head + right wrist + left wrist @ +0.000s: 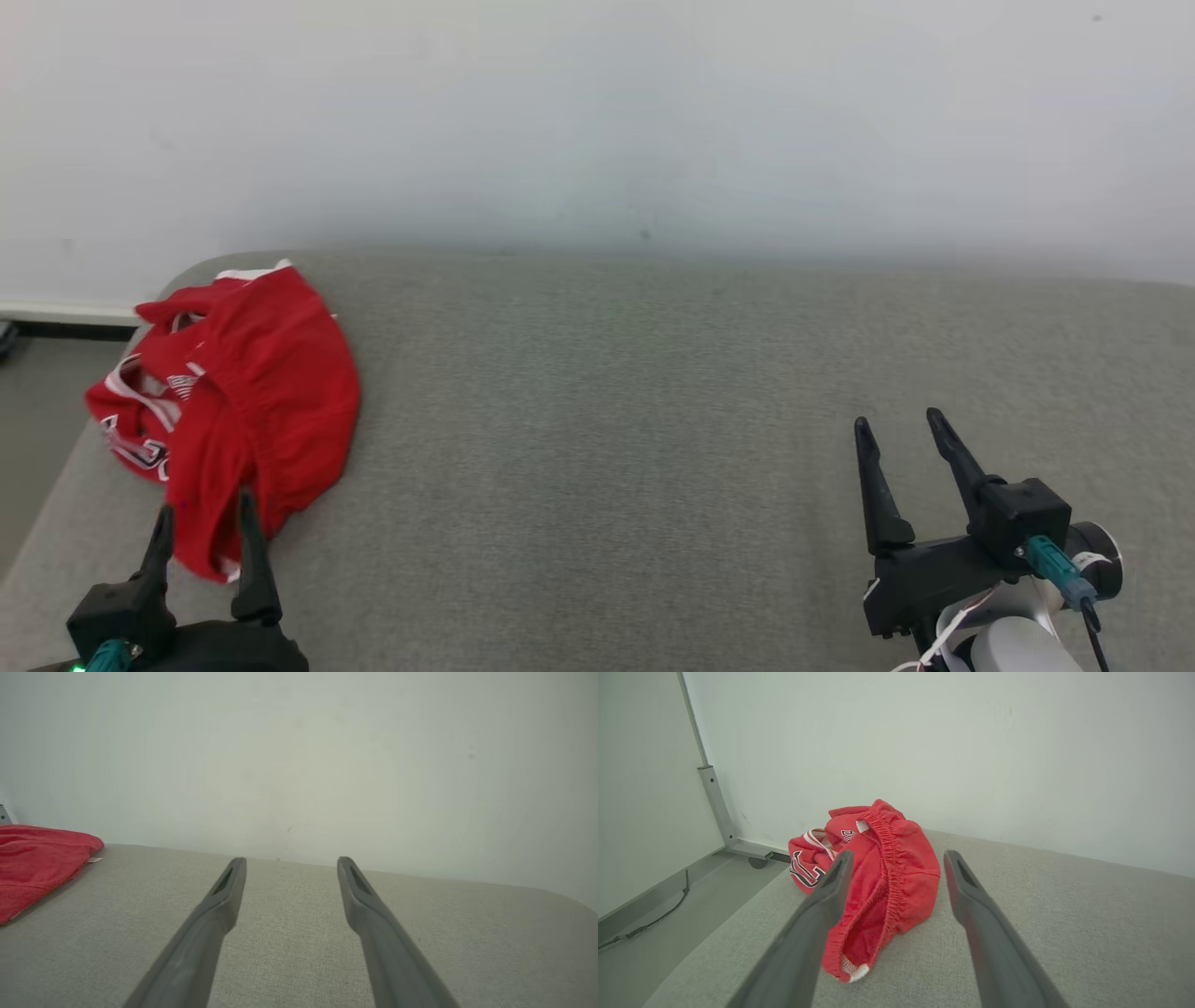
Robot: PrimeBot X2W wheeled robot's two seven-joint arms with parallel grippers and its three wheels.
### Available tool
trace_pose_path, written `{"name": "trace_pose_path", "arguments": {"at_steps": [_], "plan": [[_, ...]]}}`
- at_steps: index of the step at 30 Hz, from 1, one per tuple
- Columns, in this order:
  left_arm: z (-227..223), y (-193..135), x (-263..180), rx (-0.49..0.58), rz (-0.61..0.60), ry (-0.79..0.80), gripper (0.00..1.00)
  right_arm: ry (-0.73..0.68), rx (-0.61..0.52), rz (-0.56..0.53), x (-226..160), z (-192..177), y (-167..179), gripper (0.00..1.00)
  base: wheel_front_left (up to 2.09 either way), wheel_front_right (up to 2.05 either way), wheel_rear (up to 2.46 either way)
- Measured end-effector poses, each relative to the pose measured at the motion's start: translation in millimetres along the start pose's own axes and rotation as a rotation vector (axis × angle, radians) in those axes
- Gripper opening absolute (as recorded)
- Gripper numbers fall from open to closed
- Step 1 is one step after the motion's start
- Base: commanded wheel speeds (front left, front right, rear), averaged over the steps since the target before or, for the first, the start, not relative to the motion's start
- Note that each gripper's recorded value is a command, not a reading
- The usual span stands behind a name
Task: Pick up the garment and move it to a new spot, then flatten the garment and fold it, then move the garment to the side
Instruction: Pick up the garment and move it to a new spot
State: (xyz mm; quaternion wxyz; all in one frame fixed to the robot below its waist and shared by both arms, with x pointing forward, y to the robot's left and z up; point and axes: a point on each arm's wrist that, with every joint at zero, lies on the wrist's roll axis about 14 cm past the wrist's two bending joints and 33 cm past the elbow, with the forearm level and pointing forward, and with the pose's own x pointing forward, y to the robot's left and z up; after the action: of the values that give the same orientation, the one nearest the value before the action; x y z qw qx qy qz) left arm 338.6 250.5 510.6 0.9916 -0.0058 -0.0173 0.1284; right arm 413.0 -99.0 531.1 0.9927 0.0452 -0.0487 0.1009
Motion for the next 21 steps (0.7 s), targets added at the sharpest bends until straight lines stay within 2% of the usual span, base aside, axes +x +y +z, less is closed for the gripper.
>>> {"name": "trace_pose_path", "arguments": {"at_steps": [8, 21], "plan": [[2.4, 48.9, -27.2, 0.002, 0.146, -0.009, 1.00, 0.026, 0.020, 0.156, 14.1, -9.0, 55.8, 1.00, 0.00, 0.00, 0.00], [6.2, 110.6, -74.3, 0.004, 0.343, -0.014, 1.00, 0.021, 0.044, 0.377, 32.4, -7.1, 141.2, 1.00, 0.00, 0.00, 0.00]]}}
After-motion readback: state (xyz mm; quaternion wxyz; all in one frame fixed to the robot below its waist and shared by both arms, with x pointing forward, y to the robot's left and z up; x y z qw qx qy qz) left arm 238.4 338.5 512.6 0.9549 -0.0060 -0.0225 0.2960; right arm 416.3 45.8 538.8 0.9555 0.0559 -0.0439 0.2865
